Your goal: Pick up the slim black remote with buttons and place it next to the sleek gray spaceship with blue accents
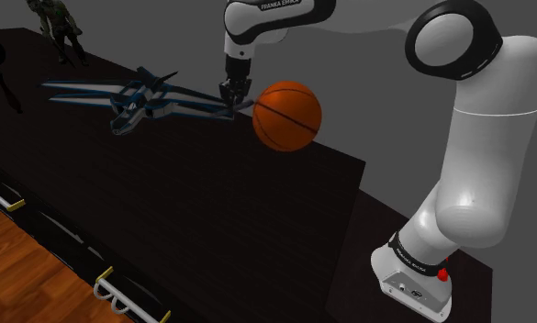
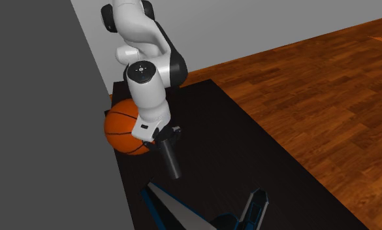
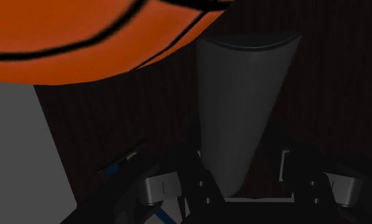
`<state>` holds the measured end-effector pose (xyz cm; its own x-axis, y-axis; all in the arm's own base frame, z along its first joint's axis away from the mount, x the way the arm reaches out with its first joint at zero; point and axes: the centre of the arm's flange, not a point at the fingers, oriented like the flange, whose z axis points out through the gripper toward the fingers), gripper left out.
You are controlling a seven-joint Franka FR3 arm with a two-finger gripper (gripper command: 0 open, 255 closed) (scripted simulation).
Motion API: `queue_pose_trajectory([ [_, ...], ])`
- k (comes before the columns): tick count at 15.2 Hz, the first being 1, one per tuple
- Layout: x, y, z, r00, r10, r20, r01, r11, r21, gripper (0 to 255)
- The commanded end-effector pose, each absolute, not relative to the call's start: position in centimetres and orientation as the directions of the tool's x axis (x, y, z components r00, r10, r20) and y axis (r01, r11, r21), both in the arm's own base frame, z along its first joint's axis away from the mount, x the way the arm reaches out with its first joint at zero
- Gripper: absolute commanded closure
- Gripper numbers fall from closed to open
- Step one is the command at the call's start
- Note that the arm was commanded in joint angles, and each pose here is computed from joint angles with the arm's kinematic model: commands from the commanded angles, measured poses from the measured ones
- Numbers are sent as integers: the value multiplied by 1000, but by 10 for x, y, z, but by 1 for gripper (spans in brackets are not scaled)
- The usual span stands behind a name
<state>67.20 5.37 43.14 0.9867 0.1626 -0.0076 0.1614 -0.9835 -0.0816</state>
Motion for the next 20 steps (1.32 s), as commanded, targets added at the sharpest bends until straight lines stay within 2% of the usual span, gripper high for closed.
queue_pose_trajectory([
  [1, 672, 52, 419, 987, 162, -9, 161, -984, -81, 255],
  [20, 672, 52, 328, 987, 162, -9, 161, -984, -81, 255],
])
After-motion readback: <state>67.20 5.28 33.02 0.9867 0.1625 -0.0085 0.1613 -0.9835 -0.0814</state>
